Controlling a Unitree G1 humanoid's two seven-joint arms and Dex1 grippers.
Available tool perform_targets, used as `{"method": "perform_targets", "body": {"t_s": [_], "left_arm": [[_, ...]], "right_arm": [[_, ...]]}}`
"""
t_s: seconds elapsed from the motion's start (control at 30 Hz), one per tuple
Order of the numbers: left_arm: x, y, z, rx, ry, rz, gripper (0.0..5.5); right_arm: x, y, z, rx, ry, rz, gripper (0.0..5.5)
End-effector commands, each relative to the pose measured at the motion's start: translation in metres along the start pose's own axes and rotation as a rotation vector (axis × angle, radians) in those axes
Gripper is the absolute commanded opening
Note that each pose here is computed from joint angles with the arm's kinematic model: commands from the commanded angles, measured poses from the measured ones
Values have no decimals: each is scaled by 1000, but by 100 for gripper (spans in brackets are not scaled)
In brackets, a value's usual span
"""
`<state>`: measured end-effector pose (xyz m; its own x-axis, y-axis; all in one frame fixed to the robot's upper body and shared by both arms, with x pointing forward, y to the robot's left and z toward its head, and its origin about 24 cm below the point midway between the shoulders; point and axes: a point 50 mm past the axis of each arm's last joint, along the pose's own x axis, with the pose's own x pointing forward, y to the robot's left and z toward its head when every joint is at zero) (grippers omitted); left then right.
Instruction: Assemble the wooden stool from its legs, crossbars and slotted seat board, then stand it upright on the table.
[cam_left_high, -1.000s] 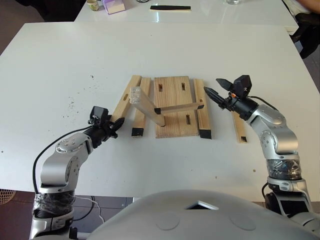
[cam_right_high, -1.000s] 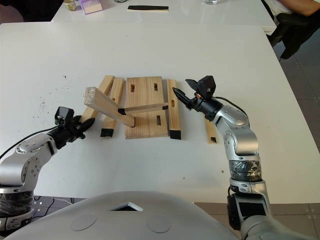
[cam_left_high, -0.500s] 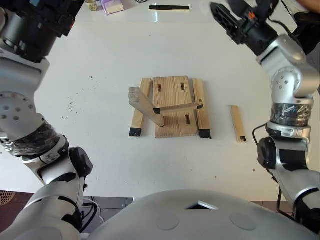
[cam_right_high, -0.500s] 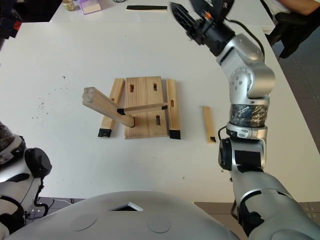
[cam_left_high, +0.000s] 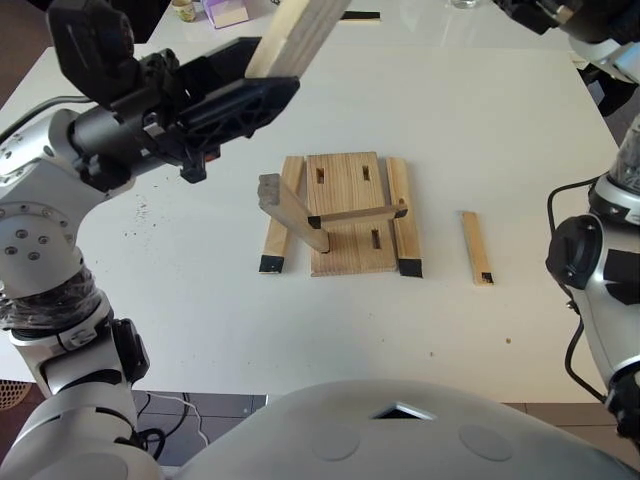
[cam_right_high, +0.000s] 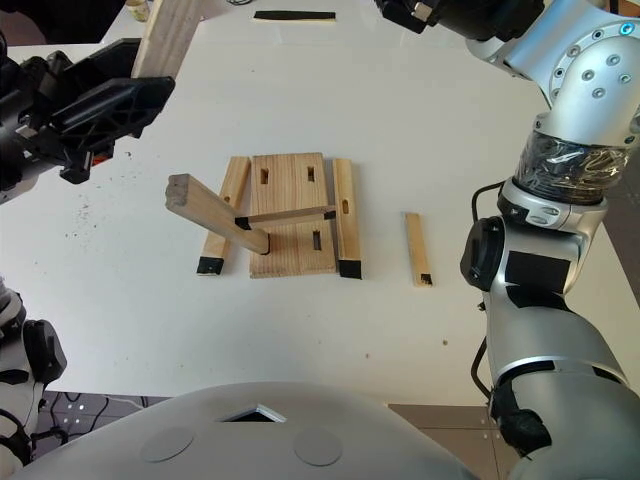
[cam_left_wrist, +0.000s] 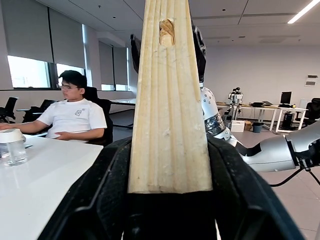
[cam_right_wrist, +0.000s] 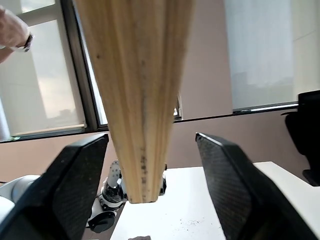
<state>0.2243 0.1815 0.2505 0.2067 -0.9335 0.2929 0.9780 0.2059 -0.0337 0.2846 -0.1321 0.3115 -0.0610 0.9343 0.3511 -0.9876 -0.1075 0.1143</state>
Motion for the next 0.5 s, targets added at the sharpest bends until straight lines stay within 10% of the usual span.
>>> {"method": "perform_targets", "body": {"t_s": [0.03, 0.5], "left_arm": [[4, -2, -3, 3, -1, -21, 204], [2, -5, -12, -18, 25, -34, 204]], "right_arm": [[9, 5, 2, -21, 35, 50, 321], [19, 9, -6, -12, 38, 107, 290]]}}
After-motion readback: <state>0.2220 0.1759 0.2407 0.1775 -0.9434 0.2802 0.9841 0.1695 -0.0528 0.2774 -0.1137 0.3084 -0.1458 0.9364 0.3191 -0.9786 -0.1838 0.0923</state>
